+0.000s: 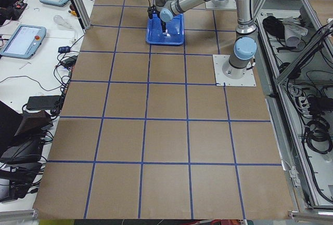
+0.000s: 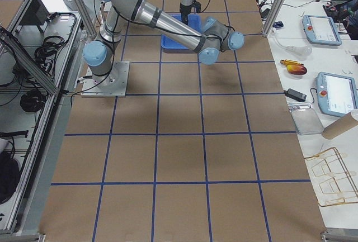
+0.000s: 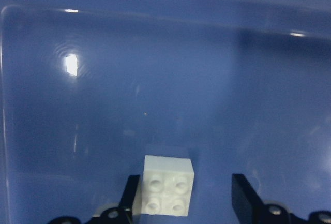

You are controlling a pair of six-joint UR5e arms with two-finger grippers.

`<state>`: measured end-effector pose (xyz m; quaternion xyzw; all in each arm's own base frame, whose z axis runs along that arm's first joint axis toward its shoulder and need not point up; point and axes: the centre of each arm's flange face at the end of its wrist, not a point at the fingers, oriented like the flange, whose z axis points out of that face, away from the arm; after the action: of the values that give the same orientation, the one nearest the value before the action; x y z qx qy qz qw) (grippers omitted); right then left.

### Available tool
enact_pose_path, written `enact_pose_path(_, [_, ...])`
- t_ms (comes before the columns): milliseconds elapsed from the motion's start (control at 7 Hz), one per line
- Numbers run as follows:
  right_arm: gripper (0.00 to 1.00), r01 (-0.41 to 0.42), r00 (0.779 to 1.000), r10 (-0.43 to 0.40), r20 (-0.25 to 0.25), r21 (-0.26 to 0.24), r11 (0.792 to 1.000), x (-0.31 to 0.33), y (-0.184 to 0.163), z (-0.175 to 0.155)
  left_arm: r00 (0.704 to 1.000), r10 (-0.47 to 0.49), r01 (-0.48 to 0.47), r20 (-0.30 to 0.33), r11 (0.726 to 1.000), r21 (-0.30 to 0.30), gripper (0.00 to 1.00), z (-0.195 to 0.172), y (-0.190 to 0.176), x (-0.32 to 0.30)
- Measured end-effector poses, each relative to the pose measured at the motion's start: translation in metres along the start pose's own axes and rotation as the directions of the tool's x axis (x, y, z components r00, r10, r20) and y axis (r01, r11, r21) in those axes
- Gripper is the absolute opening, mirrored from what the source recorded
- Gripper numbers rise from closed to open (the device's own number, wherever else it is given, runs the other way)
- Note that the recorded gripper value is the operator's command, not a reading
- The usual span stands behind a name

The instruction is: Assemble white blocks and place on blue tray

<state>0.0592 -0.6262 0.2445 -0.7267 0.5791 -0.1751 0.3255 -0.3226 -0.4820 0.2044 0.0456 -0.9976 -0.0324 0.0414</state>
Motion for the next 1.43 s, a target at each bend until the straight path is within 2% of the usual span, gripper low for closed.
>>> enact_pose_path(143, [0.0, 0.006, 1.0, -0.006, -0.014, -0.001, 1.0, -0.015, -0.021, 0.02, 1.0, 0.001, -0.001, -0.009, 1.0, 0.012, 0.91, -0.013, -0.01, -0.015])
enact_pose_path(429, [0.0, -0.03, 0.997, 0.028, -0.074, -0.022, 0.999, -0.046, -0.05, 0.066, 0.998, 0.041, -0.042, -0.039, 0.999, -0.021, 0.55, -0.018, -0.017, -0.051])
enact_pose_path(571, [0.0, -0.058, 0.991, 0.053, -0.121, -0.036, 0.998, -0.057, -0.059, 0.091, 0.997, 0.054, -0.056, -0.054, 0.998, -0.039, 0.37, -0.014, -0.016, -0.062])
enact_pose_path(714, [0.0, -0.083, 0.983, 0.073, -0.169, -0.052, 0.995, -0.064, -0.07, 0.118, 0.996, 0.061, -0.064, -0.062, 0.997, -0.046, 0.22, -0.012, -0.016, -0.069])
enact_pose_path(857, [0.0, -0.09, 0.978, 0.077, -0.196, -0.061, 0.994, -0.072, -0.079, 0.143, 0.996, 0.064, -0.067, -0.065, 0.996, -0.05, 0.1, -0.011, -0.016, -0.071])
enact_pose_path(1143, [0.0, -0.099, 0.978, 0.086, -0.188, -0.059, 0.993, -0.094, -0.084, 0.176, 0.995, 0.068, -0.072, -0.066, 0.996, -0.054, 0.04, -0.009, -0.014, -0.069])
enact_pose_path(1429, [0.0, -0.122, 0.973, 0.108, -0.204, -0.056, 0.991, -0.109, -0.086, 0.195, 0.996, 0.066, -0.07, -0.065, 0.996, -0.064, 0.01, -0.003, -0.015, -0.069])
